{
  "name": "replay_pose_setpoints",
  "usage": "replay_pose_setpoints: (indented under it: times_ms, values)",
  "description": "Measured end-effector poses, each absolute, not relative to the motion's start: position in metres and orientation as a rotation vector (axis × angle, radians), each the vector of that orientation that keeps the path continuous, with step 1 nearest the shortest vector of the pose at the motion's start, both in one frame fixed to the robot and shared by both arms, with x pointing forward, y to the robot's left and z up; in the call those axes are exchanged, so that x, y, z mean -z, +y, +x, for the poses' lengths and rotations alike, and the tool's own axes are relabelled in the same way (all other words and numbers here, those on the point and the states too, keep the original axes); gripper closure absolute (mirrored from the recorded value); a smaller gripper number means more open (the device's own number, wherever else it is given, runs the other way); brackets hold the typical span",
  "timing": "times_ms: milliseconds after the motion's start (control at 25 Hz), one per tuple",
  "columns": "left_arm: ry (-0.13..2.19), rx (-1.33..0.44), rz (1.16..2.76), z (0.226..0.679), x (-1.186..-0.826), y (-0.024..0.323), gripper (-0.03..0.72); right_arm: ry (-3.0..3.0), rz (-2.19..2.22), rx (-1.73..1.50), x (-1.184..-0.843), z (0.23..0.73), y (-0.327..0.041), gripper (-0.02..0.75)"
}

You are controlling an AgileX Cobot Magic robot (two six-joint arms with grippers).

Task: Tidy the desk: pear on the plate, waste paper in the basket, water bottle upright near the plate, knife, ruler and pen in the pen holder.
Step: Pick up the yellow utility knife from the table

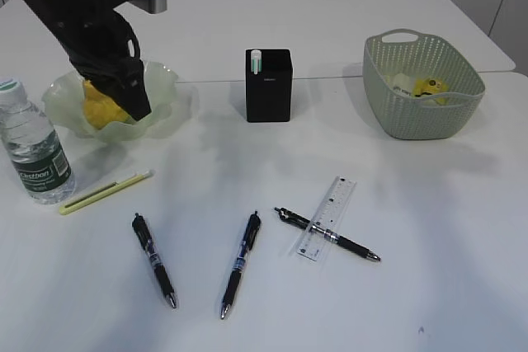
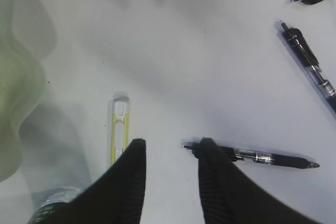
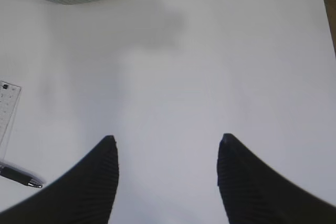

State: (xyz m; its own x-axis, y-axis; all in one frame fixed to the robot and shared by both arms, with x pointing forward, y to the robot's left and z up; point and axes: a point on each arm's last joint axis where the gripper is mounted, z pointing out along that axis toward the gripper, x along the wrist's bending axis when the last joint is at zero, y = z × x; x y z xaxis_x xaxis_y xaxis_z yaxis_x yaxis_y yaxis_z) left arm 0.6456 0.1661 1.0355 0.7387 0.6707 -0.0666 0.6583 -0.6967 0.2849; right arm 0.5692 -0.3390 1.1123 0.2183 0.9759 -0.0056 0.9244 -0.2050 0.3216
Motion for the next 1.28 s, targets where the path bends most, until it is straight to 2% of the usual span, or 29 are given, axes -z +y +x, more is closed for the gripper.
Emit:
replay_pose_setpoints:
  times_ms: [400, 720, 1280]
  values:
    - [1.04, -0.069, 2.666, 0.647, -1.033, 0.167, 0.451, 1.795, 2.24, -0.293, -1.112, 0.569, -0.339, 0.265]
    - [1.058, -0.042, 2.753, 0.656, -1.003, 0.171, 0.451, 1.796, 2.245, -0.302, -1.112, 0.569, -0.338, 0.265]
    - [1.065, -0.001, 2.828, 0.663, -0.972, 0.173, 0.451, 1.81, 2.241, -0.312, -1.112, 0.569, -0.337, 0.265]
